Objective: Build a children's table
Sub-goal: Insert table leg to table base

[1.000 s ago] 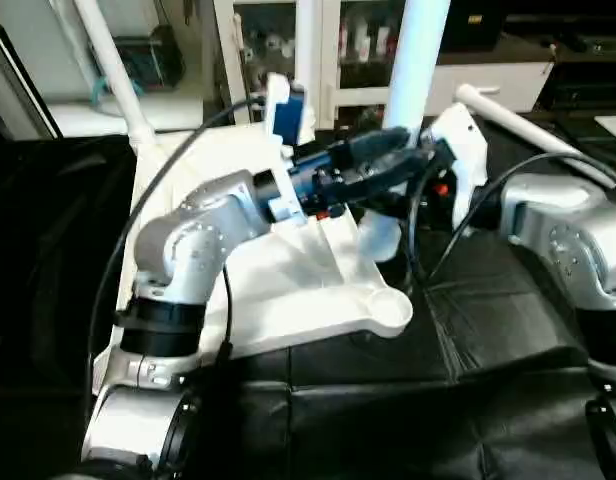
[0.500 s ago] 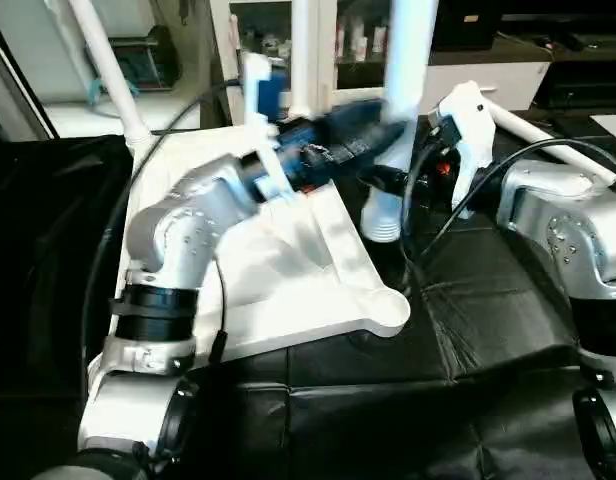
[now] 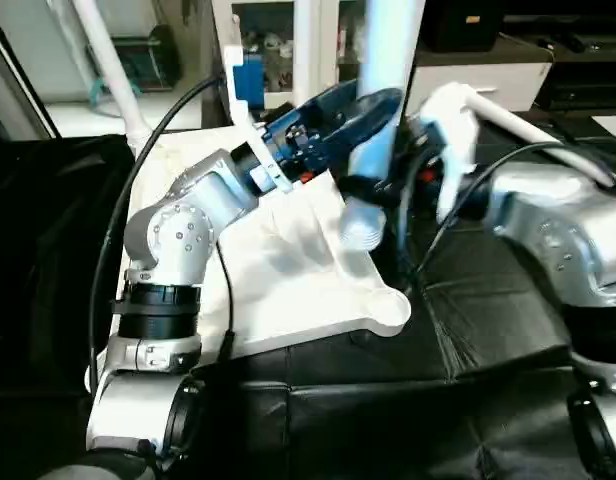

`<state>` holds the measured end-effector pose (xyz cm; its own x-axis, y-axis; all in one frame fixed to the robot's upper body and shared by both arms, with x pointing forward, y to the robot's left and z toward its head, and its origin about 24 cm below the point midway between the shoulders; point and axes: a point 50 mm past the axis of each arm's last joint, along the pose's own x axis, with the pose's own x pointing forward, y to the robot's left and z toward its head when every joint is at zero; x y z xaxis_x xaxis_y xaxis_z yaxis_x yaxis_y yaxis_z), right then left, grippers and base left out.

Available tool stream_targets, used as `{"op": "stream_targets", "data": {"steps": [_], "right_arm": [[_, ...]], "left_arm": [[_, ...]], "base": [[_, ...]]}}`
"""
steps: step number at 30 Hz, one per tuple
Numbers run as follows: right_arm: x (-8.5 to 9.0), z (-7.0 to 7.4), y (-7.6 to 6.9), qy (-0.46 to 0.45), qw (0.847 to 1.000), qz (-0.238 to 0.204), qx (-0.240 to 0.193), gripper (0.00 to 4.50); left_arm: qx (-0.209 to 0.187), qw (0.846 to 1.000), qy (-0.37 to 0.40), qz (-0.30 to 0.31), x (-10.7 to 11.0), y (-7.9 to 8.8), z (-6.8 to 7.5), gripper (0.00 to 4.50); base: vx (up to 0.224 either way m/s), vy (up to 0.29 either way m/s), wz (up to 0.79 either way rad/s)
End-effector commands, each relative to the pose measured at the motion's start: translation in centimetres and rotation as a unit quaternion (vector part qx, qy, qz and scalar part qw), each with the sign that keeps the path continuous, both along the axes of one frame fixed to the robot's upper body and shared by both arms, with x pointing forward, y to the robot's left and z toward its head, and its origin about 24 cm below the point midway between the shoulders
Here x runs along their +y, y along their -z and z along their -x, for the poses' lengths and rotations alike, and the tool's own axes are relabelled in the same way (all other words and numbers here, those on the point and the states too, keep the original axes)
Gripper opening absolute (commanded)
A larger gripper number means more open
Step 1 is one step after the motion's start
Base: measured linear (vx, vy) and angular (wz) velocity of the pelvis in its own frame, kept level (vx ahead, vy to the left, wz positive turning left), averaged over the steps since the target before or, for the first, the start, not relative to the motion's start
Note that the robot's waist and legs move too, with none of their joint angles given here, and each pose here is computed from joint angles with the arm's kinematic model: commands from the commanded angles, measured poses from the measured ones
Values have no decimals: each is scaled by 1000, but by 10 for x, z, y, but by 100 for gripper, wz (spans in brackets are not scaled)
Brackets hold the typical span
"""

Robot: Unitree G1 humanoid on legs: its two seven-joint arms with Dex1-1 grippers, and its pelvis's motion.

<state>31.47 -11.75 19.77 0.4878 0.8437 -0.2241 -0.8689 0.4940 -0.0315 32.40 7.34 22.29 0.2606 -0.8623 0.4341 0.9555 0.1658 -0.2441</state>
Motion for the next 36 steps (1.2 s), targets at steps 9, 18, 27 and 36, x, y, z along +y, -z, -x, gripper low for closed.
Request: {"op": "stream_targets", "data": {"steps": [9,18,27,36], "right_arm": [[-1,3,0,-12,1000,2,4,181],[2,5,0,-20,1000,-11,4,181],[1,-1,-2,5,1000,-5,-13,181],[3,-3,-2,7,1000,-11,-10,237]], "left_arm": [[-13,996,-85,-36,-1,-1,-13,400],[-3,995,-96,-26,10,0,-15,327],[4,993,-117,-25,15,2,-17,252],[0,991,-132,-33,18,0,-21,189]], "base": [[0,0,0],[0,0,0],[0,0,0],[0,0,0]]}}
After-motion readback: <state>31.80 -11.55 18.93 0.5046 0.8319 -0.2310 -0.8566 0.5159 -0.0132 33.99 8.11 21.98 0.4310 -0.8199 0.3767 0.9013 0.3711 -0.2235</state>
